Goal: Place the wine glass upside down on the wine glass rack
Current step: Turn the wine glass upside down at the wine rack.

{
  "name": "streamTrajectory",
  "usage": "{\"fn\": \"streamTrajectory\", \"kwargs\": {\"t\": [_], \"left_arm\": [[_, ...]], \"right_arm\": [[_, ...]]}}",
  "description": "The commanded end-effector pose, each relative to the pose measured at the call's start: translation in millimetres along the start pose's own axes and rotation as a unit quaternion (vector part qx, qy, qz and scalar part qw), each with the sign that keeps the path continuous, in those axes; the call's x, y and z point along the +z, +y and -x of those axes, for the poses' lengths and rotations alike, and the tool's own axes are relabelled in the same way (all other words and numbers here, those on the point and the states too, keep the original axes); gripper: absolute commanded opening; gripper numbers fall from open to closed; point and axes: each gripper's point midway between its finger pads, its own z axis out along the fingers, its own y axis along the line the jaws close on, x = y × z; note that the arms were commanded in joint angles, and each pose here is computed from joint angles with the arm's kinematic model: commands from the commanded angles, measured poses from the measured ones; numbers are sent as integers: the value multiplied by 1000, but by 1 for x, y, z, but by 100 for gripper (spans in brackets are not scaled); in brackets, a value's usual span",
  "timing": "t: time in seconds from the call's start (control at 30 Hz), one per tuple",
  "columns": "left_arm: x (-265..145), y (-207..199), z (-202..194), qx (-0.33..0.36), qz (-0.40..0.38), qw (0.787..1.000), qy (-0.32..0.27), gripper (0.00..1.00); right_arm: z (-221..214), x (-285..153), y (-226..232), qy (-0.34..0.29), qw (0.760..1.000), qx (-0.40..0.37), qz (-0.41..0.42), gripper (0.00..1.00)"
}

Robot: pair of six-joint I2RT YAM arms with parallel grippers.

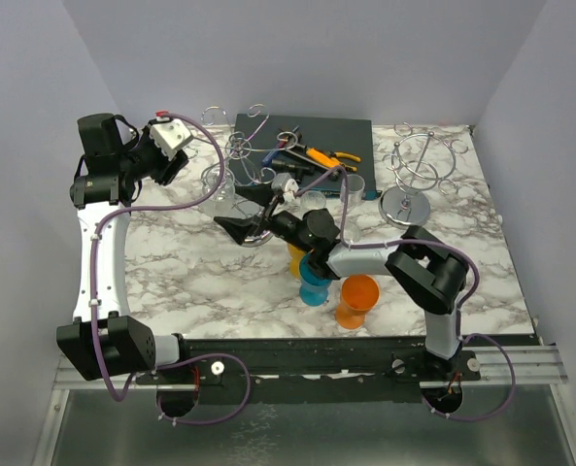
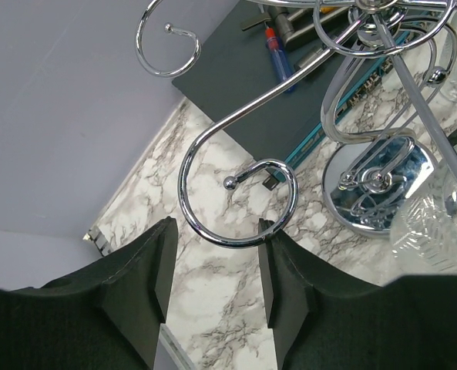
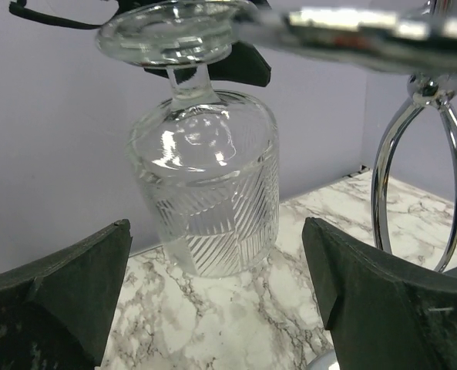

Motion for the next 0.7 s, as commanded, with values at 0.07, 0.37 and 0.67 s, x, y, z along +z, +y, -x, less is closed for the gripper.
{"fn": "streamTrajectory", "kwargs": {"t": [0.07, 0.37, 0.67], "left_arm": [[-3, 11, 19, 12, 22, 999, -20, 52], [-5, 13, 23, -6, 31, 999, -23, 59], [-20, 5, 32, -55, 51, 997, -27, 83]], "right_arm": [[27, -8, 13, 4, 1000, -14, 10, 100], [46, -22, 26, 88, 996, -13, 22, 97], [74, -48, 22, 234, 971, 7, -35, 87]]}}
